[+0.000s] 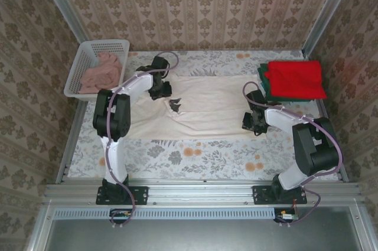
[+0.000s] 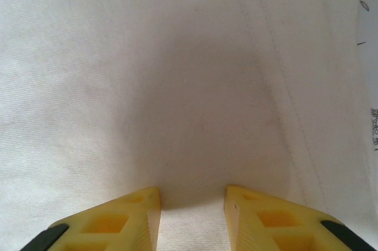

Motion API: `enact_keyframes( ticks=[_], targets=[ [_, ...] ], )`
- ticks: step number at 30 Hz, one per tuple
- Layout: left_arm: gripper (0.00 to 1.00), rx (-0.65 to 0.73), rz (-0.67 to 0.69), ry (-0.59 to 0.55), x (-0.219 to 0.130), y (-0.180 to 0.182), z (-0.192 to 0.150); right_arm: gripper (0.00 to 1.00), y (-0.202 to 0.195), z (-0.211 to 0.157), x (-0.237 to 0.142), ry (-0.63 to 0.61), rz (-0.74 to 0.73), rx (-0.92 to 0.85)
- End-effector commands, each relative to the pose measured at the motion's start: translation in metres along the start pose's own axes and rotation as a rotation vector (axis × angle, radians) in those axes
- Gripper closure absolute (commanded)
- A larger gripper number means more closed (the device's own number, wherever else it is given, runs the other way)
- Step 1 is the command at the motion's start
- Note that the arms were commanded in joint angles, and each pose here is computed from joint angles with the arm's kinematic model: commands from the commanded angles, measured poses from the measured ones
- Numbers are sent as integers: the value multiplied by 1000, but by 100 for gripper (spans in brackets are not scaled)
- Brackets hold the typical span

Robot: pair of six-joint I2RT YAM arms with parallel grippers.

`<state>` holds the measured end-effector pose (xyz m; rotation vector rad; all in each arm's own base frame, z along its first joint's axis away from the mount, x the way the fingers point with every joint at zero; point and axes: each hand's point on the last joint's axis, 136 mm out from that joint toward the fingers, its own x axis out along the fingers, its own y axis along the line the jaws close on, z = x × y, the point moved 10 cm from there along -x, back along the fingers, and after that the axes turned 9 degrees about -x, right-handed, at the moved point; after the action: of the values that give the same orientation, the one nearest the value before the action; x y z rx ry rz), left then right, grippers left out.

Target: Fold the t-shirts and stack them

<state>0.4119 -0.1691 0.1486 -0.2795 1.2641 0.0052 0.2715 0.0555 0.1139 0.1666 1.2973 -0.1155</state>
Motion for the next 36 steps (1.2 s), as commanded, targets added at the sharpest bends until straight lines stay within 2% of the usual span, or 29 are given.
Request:
enact_keyframes(
  ticks=[1, 2, 4, 7, 10, 11, 13, 14, 17, 22, 23, 30, 34, 36],
  targets=[
    [61, 37, 36, 27, -4, -2, -1, 62, -4, -4, -5, 5, -29, -16],
    [54, 39, 38, 23, -4, -1, 0, 62, -3, -3, -7, 0, -24, -16],
    [52, 46, 57, 11, -8, 3, 3, 62, -2, 0, -12, -19, -12, -20],
    [41, 43, 82, -27, -19, 12, 12, 61, 1, 10, -23, -50, -4, -27],
    [18, 28, 86, -94, -37, 21, 35, 59, 7, 30, -41, -110, 3, -40],
    [13, 26, 87, -127, -43, 22, 45, 57, 9, 37, -46, -133, 6, -43],
    [1, 29, 108, -208, -55, 23, 69, 47, 14, 58, -53, -183, 14, -58],
    [0, 35, 115, -250, -60, 22, 81, 42, 18, 72, -58, -212, 18, -73],
    [0, 23, 131, -302, -54, 20, 111, 35, 24, 110, -59, -246, -28, -105],
    [0, -24, 95, -305, -20, 26, 146, 38, 21, 170, -33, -195, -75, -108],
    [3, -38, 74, -298, -11, 29, 150, 38, 19, 177, -21, -171, -83, -114],
    [15, -105, -6, -299, 28, 42, 163, 40, 5, 221, 13, -109, -66, -87],
    [19, -128, -27, -293, 41, 46, 162, 39, 5, 234, 22, -138, -31, -89],
    [24, -136, -36, -287, 45, 48, 162, 39, 5, 242, 27, -138, -13, -88]
  ],
)
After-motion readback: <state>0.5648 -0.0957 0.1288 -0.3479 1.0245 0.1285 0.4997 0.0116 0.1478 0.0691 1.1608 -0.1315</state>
